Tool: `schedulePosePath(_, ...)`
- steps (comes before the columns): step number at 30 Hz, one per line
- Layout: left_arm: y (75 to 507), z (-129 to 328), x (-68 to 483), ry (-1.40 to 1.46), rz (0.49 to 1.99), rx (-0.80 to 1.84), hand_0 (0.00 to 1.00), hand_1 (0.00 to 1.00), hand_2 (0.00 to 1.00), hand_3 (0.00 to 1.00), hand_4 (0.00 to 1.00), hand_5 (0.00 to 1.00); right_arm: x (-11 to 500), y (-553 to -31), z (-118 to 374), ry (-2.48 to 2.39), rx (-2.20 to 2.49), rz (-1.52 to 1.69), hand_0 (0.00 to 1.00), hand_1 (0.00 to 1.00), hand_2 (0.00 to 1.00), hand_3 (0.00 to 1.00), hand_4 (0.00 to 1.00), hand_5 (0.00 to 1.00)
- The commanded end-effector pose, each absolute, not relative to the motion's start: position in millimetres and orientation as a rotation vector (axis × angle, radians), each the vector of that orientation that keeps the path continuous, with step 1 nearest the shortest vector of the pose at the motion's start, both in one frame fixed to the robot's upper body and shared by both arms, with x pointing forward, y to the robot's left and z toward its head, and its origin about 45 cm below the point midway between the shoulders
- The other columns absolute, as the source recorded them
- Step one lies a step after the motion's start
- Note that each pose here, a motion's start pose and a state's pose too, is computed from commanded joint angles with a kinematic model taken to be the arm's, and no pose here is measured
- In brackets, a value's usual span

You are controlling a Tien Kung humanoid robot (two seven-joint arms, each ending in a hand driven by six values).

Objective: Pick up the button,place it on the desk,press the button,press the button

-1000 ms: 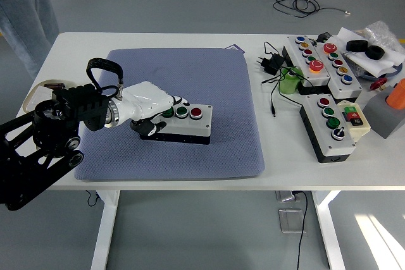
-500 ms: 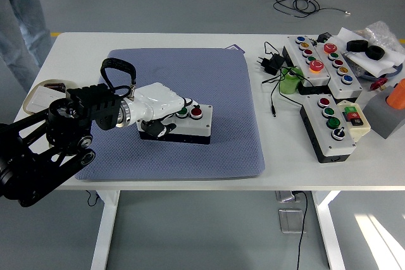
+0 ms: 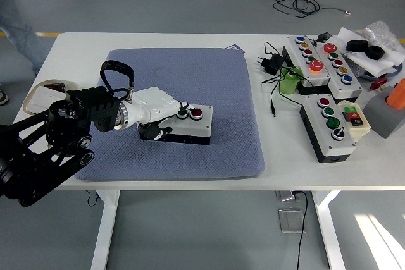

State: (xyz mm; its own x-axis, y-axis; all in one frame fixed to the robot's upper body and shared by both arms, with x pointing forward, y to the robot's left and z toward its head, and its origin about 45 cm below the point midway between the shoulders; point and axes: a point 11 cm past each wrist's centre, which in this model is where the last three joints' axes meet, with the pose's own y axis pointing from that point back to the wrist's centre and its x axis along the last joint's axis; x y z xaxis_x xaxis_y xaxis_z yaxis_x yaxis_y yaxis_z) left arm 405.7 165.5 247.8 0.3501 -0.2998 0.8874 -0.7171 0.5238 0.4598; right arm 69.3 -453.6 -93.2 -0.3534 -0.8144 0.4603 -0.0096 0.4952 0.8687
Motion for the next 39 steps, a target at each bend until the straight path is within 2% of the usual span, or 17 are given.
schedulePosePath(25, 162, 235, 398, -1.28, 0.254, 1.098, 0.017, 0.065, 0.088, 0.921, 0.558, 0.002, 70, -454, -93, -1.734, 0.702, -0.997, 0.787, 0.797, 0.817, 0.751, 0.412, 0.479)
schedulePosePath(39, 159, 245, 399, -1.293, 0.3, 1.053, 0.017, 0.066, 0.089, 0.923, 0.563, 0.002, 65, -455, -93, -1.727, 0.694, -0.999, 0.787, 0.797, 0.817, 0.751, 0.412, 0.479)
